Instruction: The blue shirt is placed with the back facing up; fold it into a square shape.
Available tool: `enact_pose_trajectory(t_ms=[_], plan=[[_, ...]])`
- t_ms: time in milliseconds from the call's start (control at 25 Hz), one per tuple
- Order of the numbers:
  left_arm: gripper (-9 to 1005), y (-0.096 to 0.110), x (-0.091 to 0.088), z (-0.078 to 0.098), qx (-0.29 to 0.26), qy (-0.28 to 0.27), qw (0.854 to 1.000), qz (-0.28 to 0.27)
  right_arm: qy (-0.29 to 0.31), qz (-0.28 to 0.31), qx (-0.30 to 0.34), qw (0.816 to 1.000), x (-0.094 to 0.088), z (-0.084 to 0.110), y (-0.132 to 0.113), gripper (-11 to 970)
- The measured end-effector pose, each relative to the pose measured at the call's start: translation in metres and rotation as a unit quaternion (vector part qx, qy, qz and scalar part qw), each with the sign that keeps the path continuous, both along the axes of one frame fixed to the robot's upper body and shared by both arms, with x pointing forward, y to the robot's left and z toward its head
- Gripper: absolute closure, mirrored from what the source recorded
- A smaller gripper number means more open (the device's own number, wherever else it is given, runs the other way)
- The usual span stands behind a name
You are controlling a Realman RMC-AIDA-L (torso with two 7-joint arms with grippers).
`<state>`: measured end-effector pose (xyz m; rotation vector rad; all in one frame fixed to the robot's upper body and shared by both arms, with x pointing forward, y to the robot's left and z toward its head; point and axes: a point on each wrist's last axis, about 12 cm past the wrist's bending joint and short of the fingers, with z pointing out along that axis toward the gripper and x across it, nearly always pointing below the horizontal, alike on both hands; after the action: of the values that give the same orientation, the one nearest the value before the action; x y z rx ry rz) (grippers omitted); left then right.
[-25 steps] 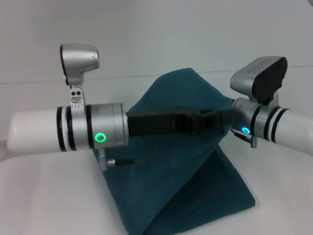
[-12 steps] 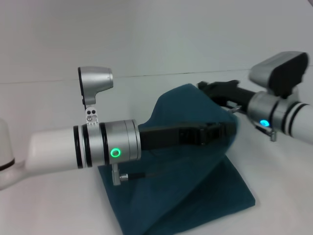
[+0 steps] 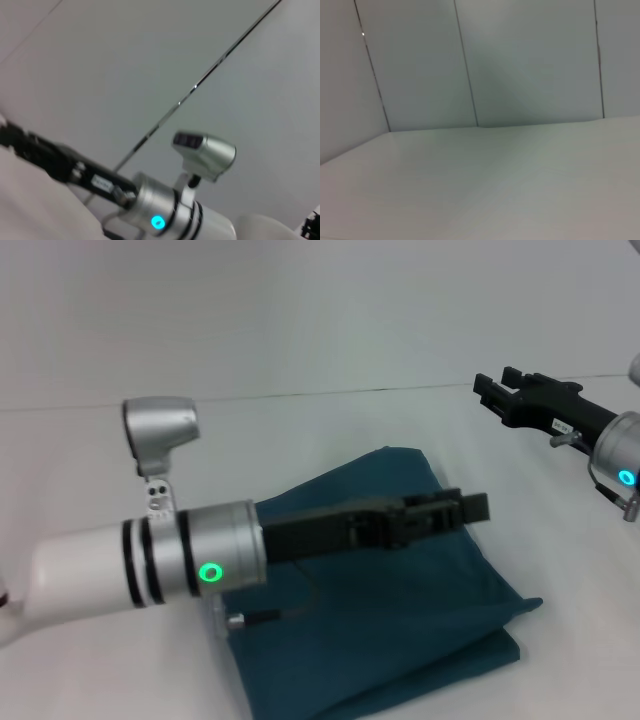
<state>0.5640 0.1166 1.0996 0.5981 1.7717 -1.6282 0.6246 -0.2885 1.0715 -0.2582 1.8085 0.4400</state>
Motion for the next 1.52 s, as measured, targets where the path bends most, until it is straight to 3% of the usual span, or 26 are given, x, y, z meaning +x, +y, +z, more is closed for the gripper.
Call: enact_pose_trajectory(t_ms=[120,320,400,440,640,880,1200,1520], plan=[[670,0.013,0.001,0.002,0.002,-0.02,1.0,0.013,0.013,0.02,0.01,1.0,-0.005,0.003,-0.005,591],[431,0.043,0.005,0.001,0.033,-0.042,0.997,0.052,0.05,0.06,0.02,0.997,-0.013,0.011,-0.017,390],[278,0.058,0.006,-0.001,0.045,-0.046,0.995,0.074,0.067,0.071,0.025,0.995,-0.017,0.017,-0.023,343],[202,0.066,0.006,-0.002,0.049,-0.047,0.994,0.086,0.074,0.076,0.029,0.994,-0.02,0.019,-0.027,343],[73,0.099,0.007,-0.005,0.07,-0.05,0.987,0.138,0.101,0.095,0.064,0.988,-0.034,0.033,-0.049,344],[84,0.118,0.018,-0.011,0.119,-0.037,0.974,0.189,0.147,0.11,0.092,0.979,-0.042,0.047,-0.073,344],[98,0.124,0.041,-0.02,0.177,0.047,0.947,0.265,0.154,0.117,0.118,0.974,-0.049,0.055,-0.082,344],[113,0.12,0.048,-0.021,0.217,0.091,0.938,0.255,0.152,0.121,0.114,0.974,-0.047,0.058,-0.081,342]])
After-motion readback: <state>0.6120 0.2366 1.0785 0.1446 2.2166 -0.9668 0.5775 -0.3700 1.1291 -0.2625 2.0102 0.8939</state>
